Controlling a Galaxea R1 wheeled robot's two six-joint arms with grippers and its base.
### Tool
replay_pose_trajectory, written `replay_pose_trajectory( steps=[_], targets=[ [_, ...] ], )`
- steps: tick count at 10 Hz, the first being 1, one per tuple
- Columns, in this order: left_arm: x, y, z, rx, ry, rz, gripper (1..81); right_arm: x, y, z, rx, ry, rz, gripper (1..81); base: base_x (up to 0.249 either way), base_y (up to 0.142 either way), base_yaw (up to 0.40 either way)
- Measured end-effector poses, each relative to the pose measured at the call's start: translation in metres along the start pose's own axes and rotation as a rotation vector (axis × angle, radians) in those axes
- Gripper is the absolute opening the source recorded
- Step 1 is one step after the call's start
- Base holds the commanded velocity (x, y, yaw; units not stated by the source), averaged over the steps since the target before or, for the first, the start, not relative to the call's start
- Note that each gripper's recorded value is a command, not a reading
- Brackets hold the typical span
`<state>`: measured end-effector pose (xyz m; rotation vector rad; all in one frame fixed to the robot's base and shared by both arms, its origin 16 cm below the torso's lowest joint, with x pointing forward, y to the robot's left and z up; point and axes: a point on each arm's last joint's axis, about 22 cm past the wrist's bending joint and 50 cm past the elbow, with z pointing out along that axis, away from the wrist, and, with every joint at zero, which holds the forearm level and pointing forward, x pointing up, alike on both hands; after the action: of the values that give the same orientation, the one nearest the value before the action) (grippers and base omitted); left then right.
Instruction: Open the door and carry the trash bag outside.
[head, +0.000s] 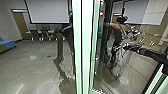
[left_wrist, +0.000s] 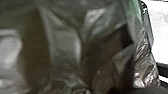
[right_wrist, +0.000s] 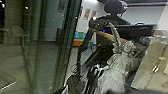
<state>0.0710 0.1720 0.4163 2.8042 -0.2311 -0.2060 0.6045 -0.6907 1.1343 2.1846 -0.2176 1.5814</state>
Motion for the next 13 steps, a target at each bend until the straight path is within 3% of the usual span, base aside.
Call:
replay_pose_trajectory(
  steps=[2,3,6,9,13],
  targets=[
    [0.006,0.003,0.0,0.0,-0.001,0.017,1.0,-0.016,0.046,-0.01,-0.063,-0.022,0.005,81.1,0.0,0.0,0.0],
    [0.004,0.002,0.0,0.0,-0.004,0.016,1.0,-0.021,0.051,-0.01,-0.074,-0.03,0.006,81.1,0.0,0.0,0.0],
    [0.004,0.002,0.001,0.0,-0.005,0.015,1.0,-0.019,0.043,-0.008,-0.063,-0.027,0.005,81.1,0.0,0.0,0.0],
    [-0.004,0.001,0.005,-0.001,-0.021,0.009,1.0,-0.034,0.031,0.0,-0.05,-0.052,-0.004,81.1,0.0,0.0,0.0],
    [-0.004,0.001,0.005,-0.001,-0.022,0.009,1.0,-0.033,0.031,0.001,-0.047,-0.047,-0.006,81.1,0.0,0.0,0.0]
  ],
)
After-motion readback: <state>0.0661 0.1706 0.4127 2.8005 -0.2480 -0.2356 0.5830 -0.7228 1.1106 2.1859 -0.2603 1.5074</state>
